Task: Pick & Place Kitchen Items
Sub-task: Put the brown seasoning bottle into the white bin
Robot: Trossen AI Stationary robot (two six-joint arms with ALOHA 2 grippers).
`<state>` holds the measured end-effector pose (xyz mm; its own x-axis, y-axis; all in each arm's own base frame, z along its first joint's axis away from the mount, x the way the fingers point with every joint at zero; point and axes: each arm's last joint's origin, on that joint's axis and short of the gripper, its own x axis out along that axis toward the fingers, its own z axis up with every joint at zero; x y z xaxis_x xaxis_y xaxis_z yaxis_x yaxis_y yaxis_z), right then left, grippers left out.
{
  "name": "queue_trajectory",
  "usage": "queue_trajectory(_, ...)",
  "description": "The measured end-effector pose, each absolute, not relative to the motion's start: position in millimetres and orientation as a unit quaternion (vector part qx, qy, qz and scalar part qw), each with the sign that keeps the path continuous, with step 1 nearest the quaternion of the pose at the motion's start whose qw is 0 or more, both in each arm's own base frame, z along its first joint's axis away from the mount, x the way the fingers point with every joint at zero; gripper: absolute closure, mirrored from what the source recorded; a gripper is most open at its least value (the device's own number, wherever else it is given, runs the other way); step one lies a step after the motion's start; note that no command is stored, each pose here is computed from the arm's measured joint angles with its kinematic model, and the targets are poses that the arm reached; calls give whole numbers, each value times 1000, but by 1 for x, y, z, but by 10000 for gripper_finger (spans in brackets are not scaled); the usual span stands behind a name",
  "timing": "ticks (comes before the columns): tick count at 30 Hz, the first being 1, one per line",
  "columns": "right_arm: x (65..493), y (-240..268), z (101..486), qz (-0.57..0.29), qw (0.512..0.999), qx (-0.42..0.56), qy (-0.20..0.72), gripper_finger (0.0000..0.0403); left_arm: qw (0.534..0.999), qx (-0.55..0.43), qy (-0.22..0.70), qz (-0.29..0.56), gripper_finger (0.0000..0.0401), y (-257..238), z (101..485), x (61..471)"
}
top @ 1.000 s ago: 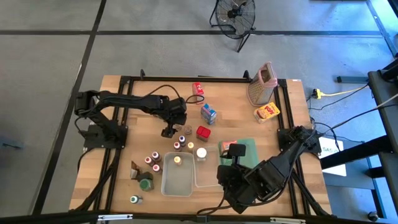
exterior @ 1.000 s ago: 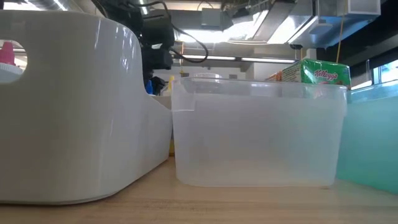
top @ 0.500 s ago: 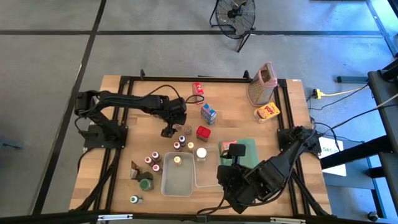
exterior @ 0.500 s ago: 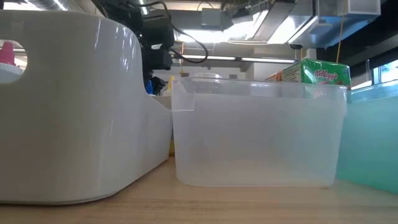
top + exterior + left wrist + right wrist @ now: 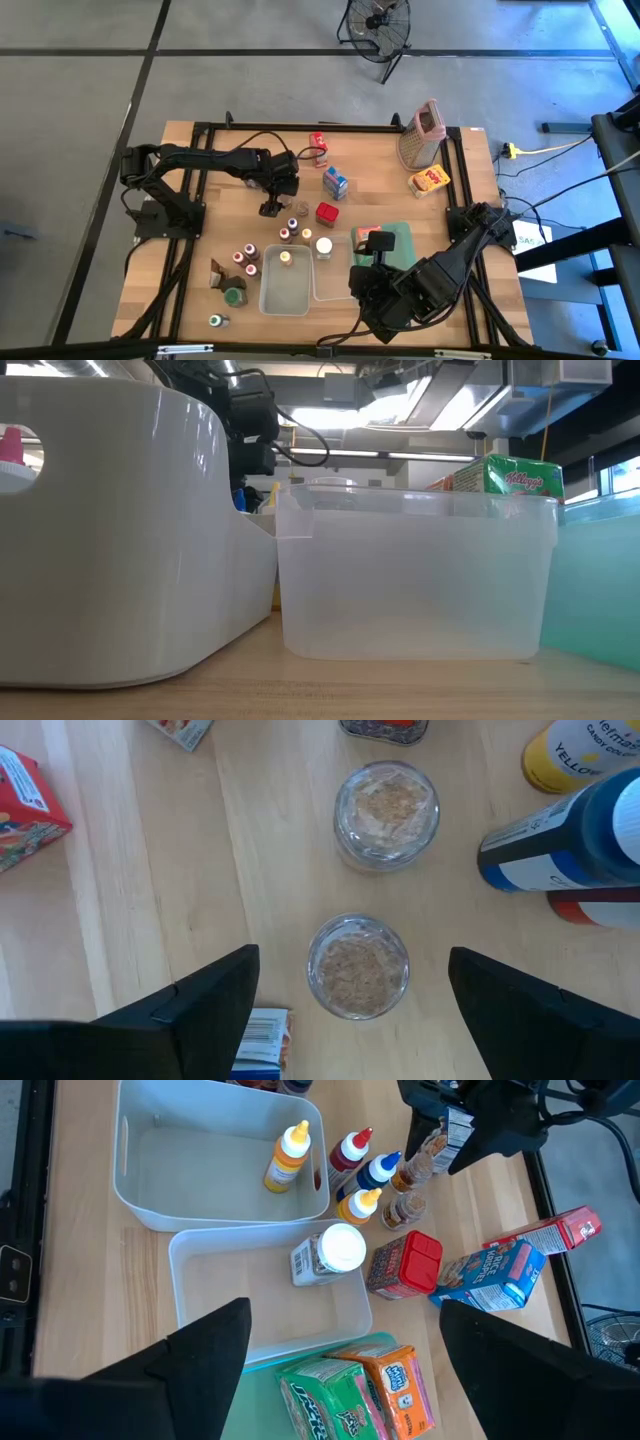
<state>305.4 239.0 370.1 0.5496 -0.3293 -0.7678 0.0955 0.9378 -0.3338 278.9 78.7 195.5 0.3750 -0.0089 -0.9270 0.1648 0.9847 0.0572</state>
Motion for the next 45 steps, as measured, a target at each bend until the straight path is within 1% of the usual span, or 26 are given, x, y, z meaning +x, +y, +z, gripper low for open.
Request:
queue_trajectory(21,306,239,370,-122,871,-129,459,75,827,77,553,-67,79,77,195,279)
queue_trajectory(27,306,239,370,-121,870,-129,459,75,824,91,554,-77,79,76,186,276)
queue_trajectory(40,309,234,370,-124,869,-132,461,75,826,94,550,-75,79,77,184,276)
queue_trajectory(45,309,234,370,-124,869,-132,461,75,818,90,562,-83,79,78,171,281)
